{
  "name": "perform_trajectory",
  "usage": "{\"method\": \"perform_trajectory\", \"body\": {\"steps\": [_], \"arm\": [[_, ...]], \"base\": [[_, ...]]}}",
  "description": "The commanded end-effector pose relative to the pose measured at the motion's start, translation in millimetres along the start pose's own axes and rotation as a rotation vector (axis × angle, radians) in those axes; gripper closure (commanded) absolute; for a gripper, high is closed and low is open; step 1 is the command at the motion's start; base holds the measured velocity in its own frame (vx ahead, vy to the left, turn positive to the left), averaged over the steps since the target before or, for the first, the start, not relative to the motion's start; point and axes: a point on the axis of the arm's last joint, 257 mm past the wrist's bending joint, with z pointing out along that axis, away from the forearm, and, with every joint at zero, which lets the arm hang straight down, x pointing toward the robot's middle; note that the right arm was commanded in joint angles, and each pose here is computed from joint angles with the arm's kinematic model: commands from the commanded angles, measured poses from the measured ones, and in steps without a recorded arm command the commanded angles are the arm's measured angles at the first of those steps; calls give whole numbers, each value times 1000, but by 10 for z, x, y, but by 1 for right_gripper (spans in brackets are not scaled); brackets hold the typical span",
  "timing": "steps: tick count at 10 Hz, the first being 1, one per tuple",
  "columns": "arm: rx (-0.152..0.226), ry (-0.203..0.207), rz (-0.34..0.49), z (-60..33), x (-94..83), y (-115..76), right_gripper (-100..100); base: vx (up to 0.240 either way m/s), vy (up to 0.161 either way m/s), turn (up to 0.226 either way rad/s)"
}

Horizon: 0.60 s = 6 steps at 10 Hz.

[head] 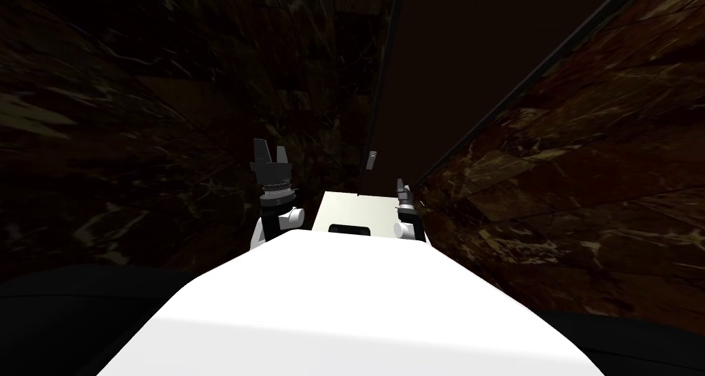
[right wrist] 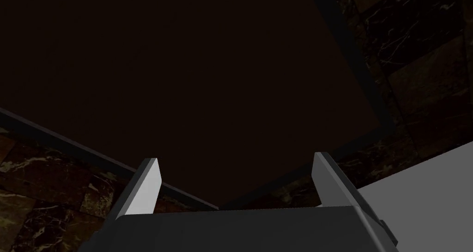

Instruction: Pull the door open

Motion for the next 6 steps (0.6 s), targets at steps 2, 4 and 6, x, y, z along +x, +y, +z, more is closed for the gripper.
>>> {"method": "perform_trajectory", "body": {"steps": [2, 4, 6], "arm": [[11, 16, -56, -15, 76, -64, -100], [24, 36, -108, -32, 155, -140, -100], [29, 46, -143, -41, 193, -177, -100]], "base": [[69, 25, 25], [103, 18, 64], [73, 17, 19]]}}
